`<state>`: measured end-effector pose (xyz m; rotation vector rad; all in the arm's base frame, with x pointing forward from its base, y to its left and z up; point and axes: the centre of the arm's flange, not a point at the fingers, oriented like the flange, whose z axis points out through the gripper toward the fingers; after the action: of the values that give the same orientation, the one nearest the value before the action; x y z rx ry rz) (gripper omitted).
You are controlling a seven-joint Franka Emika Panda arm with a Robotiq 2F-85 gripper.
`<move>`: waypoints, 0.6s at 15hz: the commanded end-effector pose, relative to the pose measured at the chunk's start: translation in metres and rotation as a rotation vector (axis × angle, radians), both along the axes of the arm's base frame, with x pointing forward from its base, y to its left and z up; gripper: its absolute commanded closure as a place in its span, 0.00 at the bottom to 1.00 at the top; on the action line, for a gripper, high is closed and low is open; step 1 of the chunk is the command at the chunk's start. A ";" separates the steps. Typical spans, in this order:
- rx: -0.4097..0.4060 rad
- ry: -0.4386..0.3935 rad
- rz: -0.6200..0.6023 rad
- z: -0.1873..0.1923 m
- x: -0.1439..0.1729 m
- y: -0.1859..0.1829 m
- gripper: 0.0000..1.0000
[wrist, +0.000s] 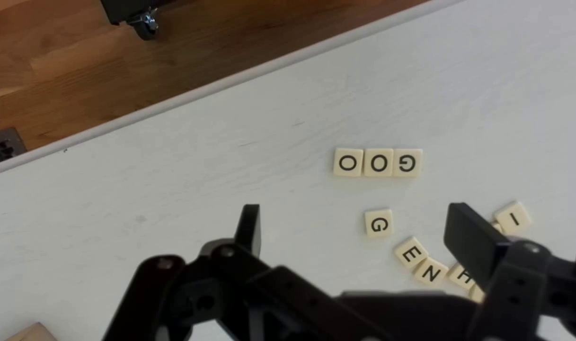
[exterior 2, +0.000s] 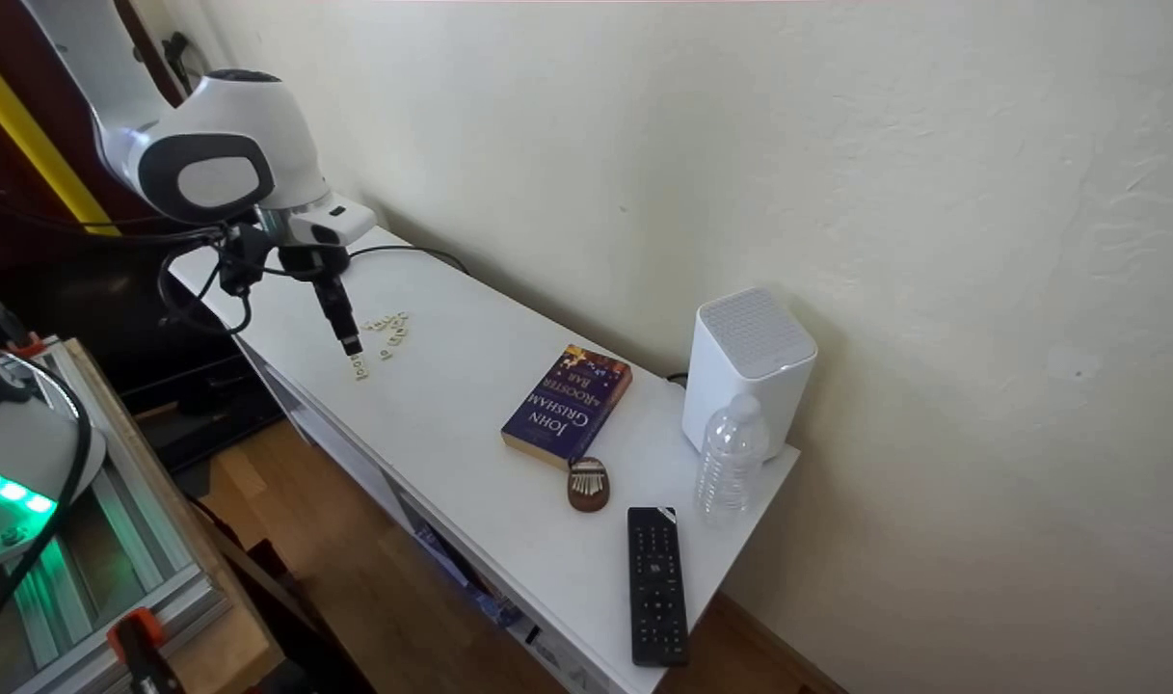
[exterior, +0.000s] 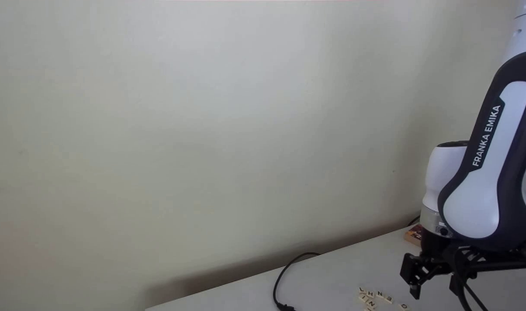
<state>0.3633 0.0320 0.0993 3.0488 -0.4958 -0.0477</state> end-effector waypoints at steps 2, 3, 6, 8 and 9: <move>0.004 0.009 -0.033 0.022 -0.012 0.005 0.00; 0.003 0.008 -0.038 0.023 -0.012 0.005 0.00; 0.003 -0.004 -0.028 0.009 0.005 0.003 0.00; 0.006 -0.018 -0.037 0.013 0.009 0.004 0.00; 0.007 -0.021 -0.038 0.014 0.010 0.004 0.00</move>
<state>0.3737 0.0362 0.1130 3.0500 -0.5568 -0.0183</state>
